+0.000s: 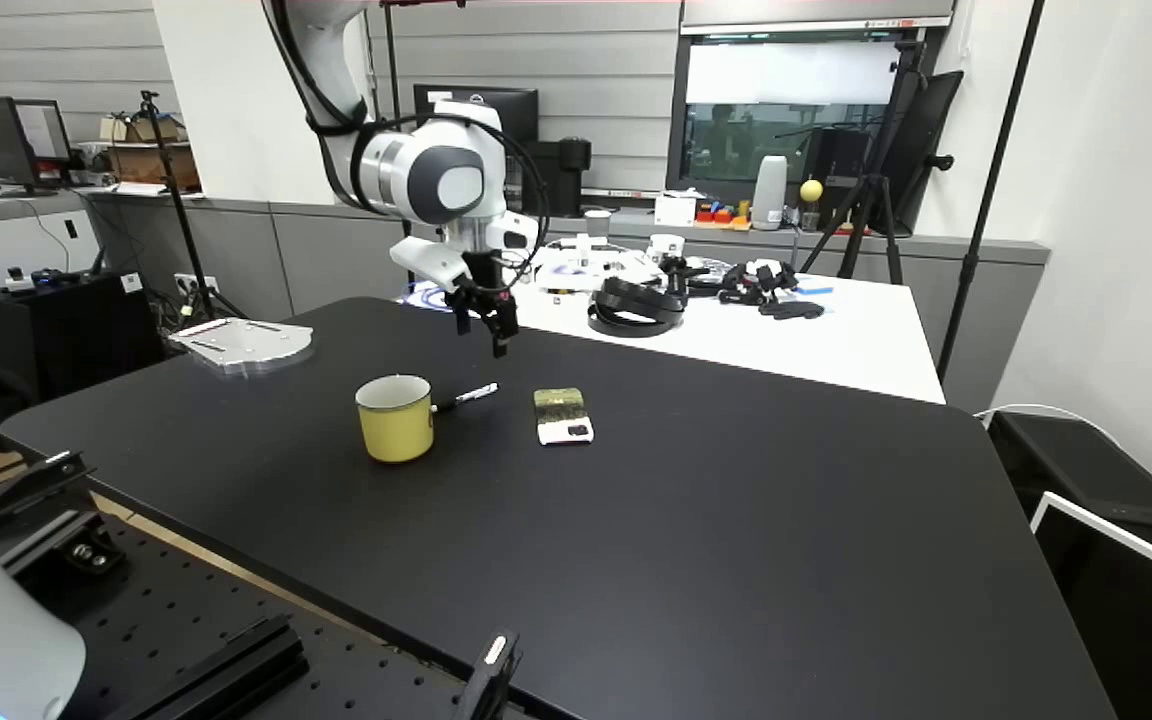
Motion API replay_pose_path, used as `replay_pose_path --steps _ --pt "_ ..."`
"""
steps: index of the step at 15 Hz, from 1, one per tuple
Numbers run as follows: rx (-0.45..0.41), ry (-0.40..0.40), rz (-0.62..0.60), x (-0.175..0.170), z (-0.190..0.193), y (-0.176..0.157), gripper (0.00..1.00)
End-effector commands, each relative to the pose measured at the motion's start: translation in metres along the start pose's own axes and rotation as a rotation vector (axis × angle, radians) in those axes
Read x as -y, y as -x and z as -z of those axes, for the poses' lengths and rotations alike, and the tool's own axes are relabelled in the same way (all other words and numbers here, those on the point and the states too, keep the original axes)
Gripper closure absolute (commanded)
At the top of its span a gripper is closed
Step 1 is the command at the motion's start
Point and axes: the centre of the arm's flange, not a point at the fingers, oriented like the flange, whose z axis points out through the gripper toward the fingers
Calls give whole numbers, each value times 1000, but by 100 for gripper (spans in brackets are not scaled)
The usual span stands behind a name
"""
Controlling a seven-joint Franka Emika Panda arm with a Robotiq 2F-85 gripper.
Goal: Pick up the pen and put it in the yellow cup
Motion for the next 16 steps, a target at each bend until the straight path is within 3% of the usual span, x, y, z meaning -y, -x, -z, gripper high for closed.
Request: replay_pose_path --steps 1,16 --pt "2 5 -53 2 -14 -2 0" --pt "42 39 -110 -9 -60 4 0"
